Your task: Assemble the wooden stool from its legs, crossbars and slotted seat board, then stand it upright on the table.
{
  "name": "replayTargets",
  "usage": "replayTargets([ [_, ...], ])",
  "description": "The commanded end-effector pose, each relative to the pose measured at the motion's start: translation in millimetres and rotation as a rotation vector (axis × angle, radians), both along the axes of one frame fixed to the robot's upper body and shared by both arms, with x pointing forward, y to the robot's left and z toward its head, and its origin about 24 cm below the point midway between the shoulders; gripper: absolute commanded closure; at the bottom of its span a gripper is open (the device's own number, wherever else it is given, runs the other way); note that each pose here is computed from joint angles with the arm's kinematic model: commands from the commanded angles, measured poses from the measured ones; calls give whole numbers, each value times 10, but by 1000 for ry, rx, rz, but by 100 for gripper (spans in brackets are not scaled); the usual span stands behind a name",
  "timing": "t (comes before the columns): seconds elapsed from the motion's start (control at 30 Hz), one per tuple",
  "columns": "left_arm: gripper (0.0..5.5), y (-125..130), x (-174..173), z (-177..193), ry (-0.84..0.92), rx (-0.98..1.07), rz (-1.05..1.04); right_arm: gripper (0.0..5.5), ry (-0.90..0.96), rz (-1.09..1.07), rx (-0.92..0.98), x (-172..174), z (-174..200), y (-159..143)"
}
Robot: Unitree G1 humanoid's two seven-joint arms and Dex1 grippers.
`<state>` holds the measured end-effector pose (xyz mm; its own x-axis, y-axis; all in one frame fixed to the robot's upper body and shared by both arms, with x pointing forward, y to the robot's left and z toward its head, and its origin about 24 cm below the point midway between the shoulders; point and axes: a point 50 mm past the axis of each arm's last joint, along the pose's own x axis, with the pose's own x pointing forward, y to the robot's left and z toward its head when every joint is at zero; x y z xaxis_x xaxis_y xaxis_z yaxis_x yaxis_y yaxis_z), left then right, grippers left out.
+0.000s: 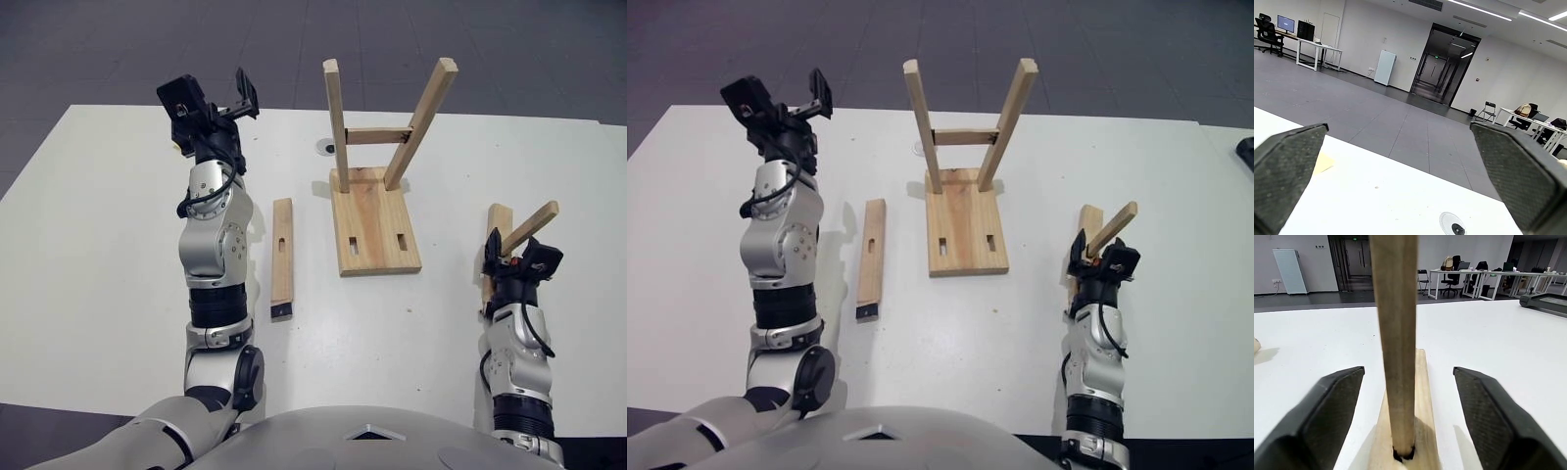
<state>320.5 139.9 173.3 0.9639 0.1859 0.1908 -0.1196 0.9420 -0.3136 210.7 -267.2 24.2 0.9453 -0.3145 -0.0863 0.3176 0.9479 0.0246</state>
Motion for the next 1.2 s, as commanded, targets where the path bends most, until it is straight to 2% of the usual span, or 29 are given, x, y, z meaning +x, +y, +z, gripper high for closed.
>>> replayTargets([
  [0.03, 10, -29, 12, 51, -21, 6, 1, 126, -74, 34, -7, 153, 361, -5],
  [0.3, 10, -42, 23, 50, -26, 2, -3, 14, -296, 78, -79, 451, 1184, -28],
  [0.43, 10, -52, 34, 45, -28, -5, 2, 14, -414, 102, -87, 650, 1599, -35],
  [0.63, 10, -51, 58, 75, -48, -17, 17, 14, -672, 126, -148, 851, 2536, -105],
  [0.73, 10, -49, 60, 67, -49, -22, 24, 14, -729, 117, -168, 870, 2749, -146],
  [0.8, 10, -50, 57, 57, -49, -24, 28, 14, -674, 109, -171, 899, 2615, -172],
  [0.87, 10, -50, 53, 46, -47, -23, 28, 14, -556, 92, -146, 877, 2273, -208],
  [1.03, 10, -14, 32, -19, -27, -20, 42, 14, 25, 13, -58, 565, 791, -191],
  [1.1, 10, 6, 33, -34, -21, -15, 45, 14, 103, 3, -44, 438, 594, -171],
  [1.2, 10, 28, 40, -55, -12, -7, 52, 14, 46, -5, -41, 492, 720, -200],
])
